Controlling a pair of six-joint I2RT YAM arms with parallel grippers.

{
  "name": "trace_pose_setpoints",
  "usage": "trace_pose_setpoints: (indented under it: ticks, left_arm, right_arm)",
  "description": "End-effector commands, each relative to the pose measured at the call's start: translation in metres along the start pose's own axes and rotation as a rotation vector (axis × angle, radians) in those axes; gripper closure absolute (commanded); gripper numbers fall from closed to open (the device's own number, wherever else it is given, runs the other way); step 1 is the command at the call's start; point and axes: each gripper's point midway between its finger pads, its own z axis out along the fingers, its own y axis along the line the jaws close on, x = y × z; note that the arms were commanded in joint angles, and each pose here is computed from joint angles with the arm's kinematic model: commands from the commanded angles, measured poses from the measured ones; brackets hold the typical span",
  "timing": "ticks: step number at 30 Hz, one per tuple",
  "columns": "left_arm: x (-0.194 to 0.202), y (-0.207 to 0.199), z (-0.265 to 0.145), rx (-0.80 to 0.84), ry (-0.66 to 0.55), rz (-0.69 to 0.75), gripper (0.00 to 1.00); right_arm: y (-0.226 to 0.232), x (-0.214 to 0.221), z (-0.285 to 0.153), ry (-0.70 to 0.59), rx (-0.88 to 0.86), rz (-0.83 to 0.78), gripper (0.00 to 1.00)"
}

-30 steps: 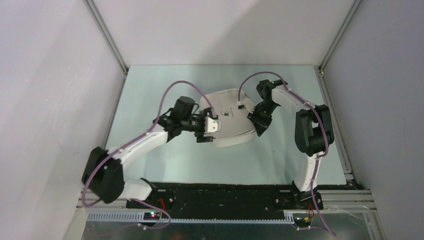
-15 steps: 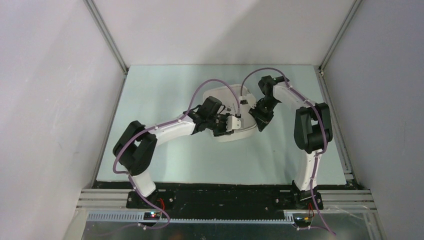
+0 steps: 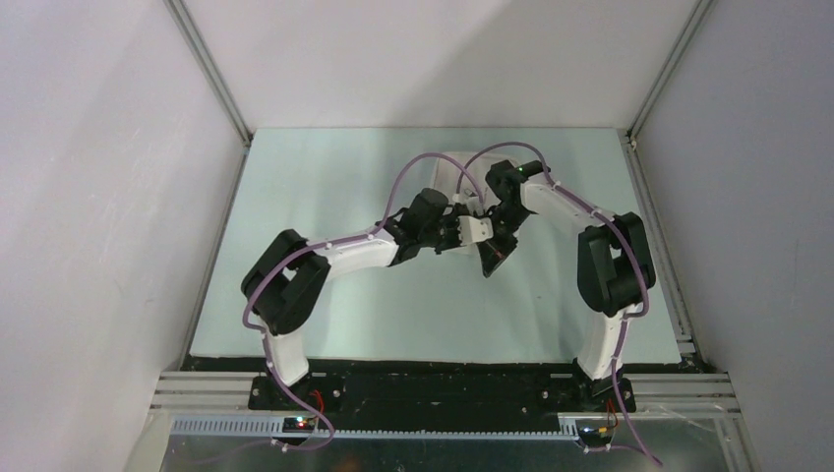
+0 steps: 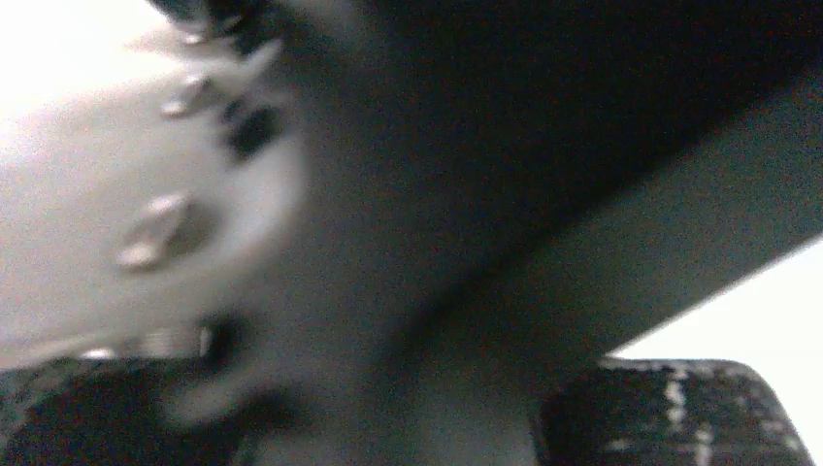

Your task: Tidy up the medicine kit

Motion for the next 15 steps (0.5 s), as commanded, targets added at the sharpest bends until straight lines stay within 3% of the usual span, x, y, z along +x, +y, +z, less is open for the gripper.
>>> trace_pose_setpoints:
  ticks: [1, 3, 8, 11, 13, 15]
  left_arm:
    - [-0.016, 0.015, 0.008, -0.078, -0.046, -0.023, 0.86]
    - [-0.017, 0.016, 0.005, -0.082, -0.050, -0.039, 0.82]
    - [-0.027, 0.020, -0.039, -0.092, -0.117, -0.038, 0.46]
    - [-0.029, 0.035, -0.072, -0.118, -0.168, -0.048, 0.25]
    - [-0.032, 0.044, -0.091, -0.152, -0.180, -0.063, 0.19]
    - [-0.035, 0.054, -0.108, -0.188, -0.193, -0.082, 0.14]
  right_arm:
    - [0.033, -0.043, -0.012, -0.139, -0.129, 0.068, 1.00]
    - [0.032, -0.053, -0.013, -0.158, -0.140, 0.080, 1.00]
    - [0.016, -0.049, -0.018, -0.164, -0.106, 0.084, 1.00]
    - [0.007, -0.045, -0.042, -0.246, -0.070, 0.097, 1.00]
    - [0.001, -0.044, -0.062, -0.333, -0.041, 0.104, 0.96]
    - [-0.006, -0.044, -0.082, -0.424, 0.012, 0.076, 0.85]
